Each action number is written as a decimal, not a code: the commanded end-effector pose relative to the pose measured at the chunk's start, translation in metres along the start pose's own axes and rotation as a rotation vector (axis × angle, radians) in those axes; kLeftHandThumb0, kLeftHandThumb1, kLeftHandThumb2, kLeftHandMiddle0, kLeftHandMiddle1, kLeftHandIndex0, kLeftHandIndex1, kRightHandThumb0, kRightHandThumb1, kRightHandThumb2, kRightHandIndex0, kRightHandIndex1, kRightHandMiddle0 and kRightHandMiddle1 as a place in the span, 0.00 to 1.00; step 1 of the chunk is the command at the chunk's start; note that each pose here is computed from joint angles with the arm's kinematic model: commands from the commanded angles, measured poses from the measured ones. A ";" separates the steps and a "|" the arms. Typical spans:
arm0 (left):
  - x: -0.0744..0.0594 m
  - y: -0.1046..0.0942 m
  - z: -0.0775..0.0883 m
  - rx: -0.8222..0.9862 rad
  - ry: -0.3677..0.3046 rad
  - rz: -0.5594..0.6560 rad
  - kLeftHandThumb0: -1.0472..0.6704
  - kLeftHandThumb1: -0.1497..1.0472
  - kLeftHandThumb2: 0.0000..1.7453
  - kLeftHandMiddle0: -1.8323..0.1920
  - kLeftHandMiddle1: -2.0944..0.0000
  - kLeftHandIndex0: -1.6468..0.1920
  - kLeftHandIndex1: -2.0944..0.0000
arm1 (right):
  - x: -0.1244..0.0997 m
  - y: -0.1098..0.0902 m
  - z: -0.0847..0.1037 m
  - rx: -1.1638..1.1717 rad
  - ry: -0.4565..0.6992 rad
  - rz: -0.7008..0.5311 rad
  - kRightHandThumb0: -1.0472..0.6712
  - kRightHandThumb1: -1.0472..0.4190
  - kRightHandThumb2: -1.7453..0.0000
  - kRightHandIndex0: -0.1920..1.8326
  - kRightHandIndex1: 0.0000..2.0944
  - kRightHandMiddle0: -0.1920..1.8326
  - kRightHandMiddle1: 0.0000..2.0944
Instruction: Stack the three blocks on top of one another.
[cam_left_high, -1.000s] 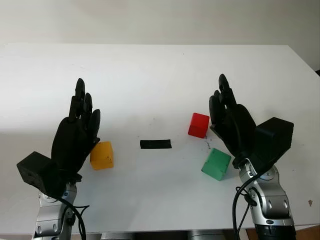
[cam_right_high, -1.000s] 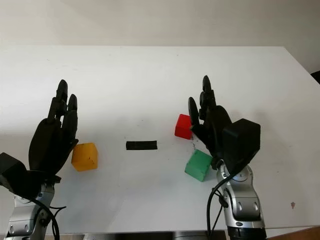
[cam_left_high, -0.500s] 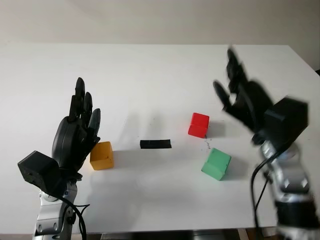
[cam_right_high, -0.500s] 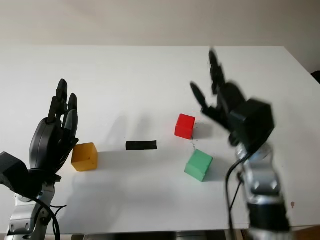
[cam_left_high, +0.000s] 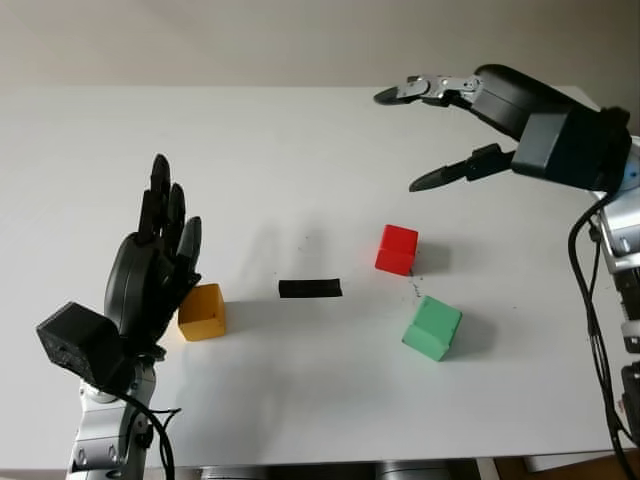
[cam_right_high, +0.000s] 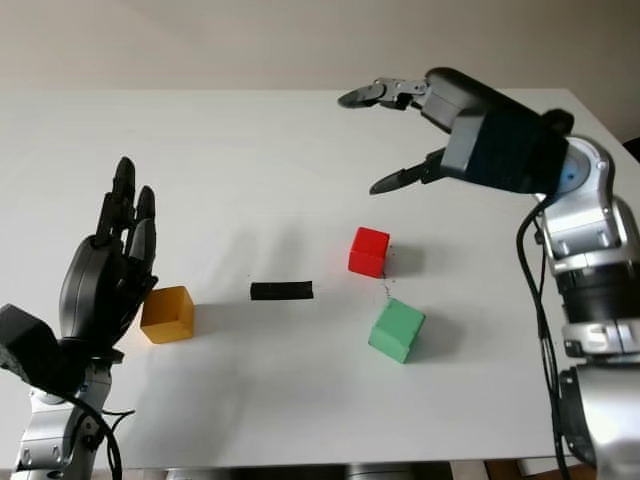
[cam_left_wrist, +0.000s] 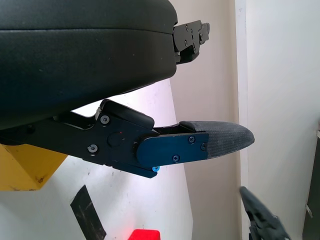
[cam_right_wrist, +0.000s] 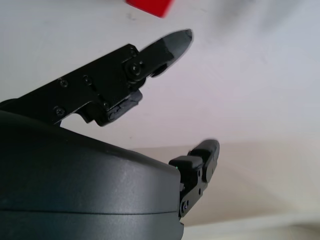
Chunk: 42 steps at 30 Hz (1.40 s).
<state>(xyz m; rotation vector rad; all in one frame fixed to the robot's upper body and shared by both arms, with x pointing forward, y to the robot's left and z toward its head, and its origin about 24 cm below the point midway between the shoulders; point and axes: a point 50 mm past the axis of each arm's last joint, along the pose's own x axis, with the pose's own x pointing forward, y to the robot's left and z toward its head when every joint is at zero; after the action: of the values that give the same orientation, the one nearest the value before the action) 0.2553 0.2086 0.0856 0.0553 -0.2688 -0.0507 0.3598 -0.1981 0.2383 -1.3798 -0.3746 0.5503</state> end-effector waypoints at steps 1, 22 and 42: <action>0.001 0.000 0.003 0.004 -0.016 0.000 0.17 1.00 0.28 1.00 0.98 1.00 1.00 | 0.000 -0.006 0.003 -0.149 -0.005 0.026 0.33 0.18 0.96 0.16 0.05 0.28 0.15; 0.003 0.001 0.005 0.010 -0.017 -0.004 0.16 1.00 0.27 1.00 0.98 1.00 0.99 | 0.014 0.025 0.001 -0.417 -0.124 0.260 0.38 0.16 0.97 0.17 0.03 0.34 0.05; 0.004 0.002 0.007 0.037 -0.012 -0.018 0.15 1.00 0.27 1.00 0.98 1.00 0.99 | 0.011 0.076 -0.010 -0.309 -0.114 0.348 0.37 0.10 0.96 0.14 0.02 0.32 0.03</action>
<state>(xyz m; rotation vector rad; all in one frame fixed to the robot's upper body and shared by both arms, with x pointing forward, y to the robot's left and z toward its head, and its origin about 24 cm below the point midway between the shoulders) 0.2570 0.2107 0.0874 0.0831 -0.2576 -0.0601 0.3626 -0.1933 0.1655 -1.7555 -0.3296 0.8878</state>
